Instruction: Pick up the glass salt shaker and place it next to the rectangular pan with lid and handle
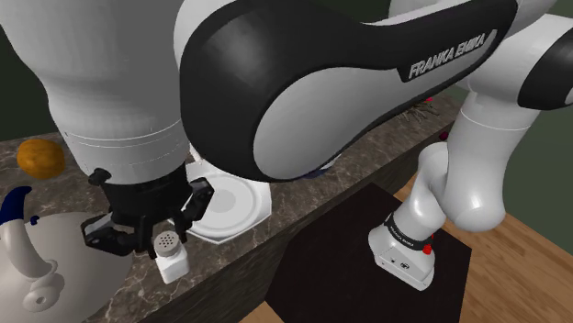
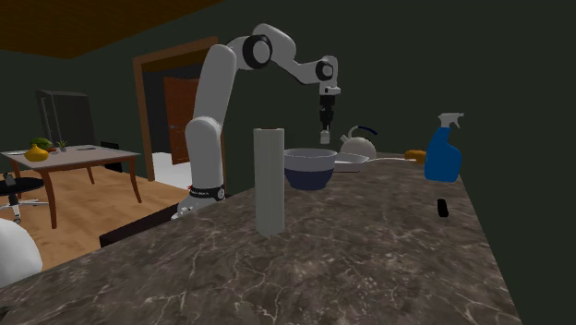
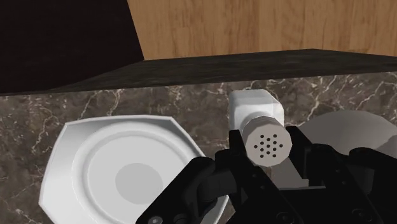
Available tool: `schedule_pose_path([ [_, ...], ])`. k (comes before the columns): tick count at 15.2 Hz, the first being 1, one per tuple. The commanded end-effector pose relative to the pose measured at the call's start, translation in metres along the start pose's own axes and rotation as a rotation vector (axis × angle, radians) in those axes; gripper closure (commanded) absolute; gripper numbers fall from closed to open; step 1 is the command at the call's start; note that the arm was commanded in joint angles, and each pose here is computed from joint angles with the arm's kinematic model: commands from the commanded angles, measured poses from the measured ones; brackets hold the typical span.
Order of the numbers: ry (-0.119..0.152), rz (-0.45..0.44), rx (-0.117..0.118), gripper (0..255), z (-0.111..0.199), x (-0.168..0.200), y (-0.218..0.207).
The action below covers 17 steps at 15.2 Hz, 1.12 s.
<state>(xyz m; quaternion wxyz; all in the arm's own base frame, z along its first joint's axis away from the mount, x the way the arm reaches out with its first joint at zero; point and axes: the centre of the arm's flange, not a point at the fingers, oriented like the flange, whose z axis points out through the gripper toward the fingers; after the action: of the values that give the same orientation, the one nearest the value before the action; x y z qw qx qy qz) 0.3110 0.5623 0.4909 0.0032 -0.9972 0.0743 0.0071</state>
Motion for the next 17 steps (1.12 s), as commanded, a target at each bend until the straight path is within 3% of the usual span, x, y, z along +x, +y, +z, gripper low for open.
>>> schedule_pose_path([
  [1, 0.000, 0.000, 0.001, 255, 0.011, 0.000, 0.000],
  [13, 0.000, 0.000, 0.001, 255, 0.074, 0.001, 0.000],
  [17, 0.000, 0.000, 0.001, 255, 0.078, 0.001, 0.000],
])
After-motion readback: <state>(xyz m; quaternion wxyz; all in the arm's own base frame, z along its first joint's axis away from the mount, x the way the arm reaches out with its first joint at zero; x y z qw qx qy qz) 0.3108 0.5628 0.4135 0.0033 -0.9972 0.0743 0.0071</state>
